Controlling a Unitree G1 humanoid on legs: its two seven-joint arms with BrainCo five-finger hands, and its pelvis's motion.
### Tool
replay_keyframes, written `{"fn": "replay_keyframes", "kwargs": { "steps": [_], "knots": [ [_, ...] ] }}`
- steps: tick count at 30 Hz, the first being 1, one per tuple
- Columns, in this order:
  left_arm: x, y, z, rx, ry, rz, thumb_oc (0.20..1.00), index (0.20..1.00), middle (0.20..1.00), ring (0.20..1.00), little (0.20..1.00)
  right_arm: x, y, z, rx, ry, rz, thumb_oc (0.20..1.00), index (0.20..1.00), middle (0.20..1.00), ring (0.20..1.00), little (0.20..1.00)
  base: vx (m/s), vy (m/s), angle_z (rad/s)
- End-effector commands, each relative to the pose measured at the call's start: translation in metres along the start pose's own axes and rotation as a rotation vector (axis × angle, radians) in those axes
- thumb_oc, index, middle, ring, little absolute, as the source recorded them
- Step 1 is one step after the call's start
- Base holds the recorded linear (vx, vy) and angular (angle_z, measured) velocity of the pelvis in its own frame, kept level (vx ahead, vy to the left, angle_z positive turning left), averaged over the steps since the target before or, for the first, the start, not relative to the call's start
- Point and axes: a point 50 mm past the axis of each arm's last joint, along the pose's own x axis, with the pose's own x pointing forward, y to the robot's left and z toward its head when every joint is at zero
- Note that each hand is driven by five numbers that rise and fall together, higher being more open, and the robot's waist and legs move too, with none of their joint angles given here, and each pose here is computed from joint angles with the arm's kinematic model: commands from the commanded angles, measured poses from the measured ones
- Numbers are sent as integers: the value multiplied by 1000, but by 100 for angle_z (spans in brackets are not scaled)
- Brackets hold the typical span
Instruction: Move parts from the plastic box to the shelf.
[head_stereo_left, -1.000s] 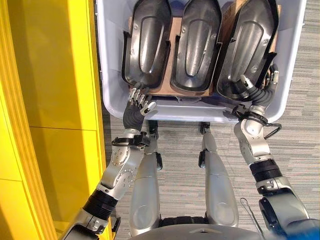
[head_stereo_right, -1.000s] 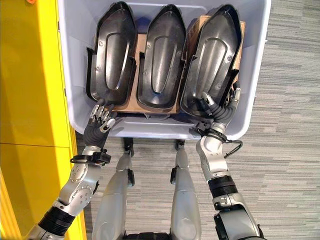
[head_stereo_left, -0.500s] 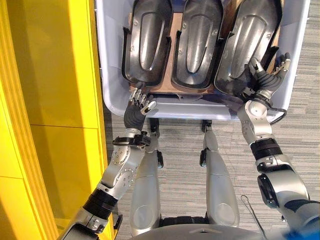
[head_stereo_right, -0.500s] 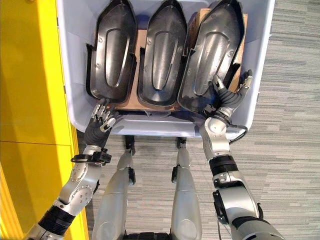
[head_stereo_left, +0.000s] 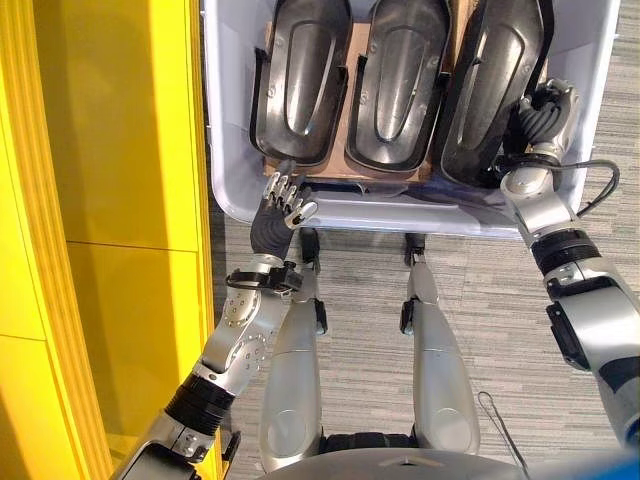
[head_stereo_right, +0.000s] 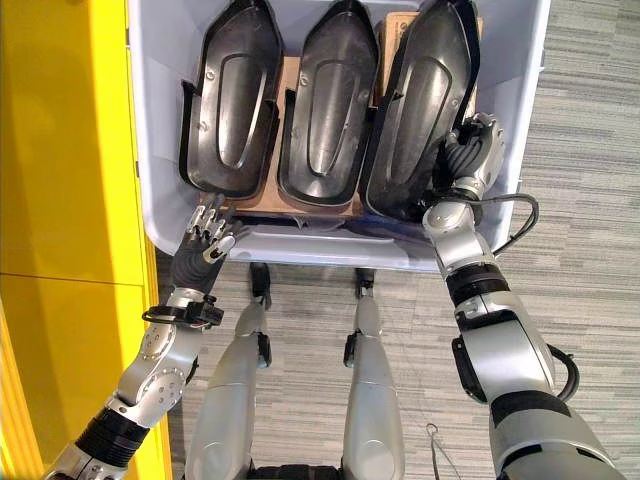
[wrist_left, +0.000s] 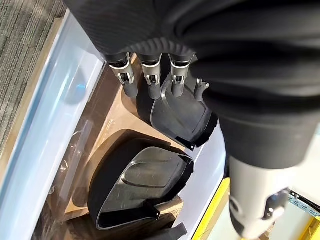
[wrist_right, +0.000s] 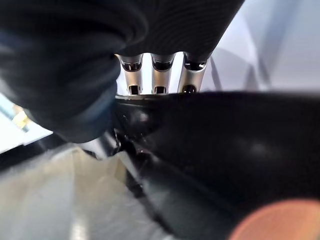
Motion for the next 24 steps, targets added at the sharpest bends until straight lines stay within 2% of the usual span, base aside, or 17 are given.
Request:
{"fn": "replay_keyframes", "kwargs": {
  "steps": [1, 4, 9, 12, 24],
  "knots": [
    [0, -6, 13, -3, -54, -62, 1000, 1000, 1000, 1000, 1000, -27, 38, -11, -117, -9, 243, 200, 200, 200, 200, 200, 0, 0, 0],
    [1, -5, 11, -3, -49, -55, 1000, 1000, 1000, 1000, 1000, -27, 34, -12, -117, -12, 231, 200, 200, 200, 200, 200, 9, 11, 4],
    [2, -1, 11, 3, -56, -30, 1000, 1000, 1000, 1000, 1000, -24, 7, 4, -45, -124, 111, 200, 200, 200, 200, 200, 0, 0, 0],
    [3, 0, 12, 8, -64, -19, 1000, 1000, 1000, 1000, 1000, -29, -12, 16, 52, -194, 30, 200, 200, 200, 200, 200, 0, 0, 0],
    [-6, 12, 5, 40, -14, 15, 1000, 1000, 1000, 1000, 1000, -47, -53, 36, 139, -368, -133, 200, 200, 200, 200, 200, 23, -6, 1]
  ]
}}
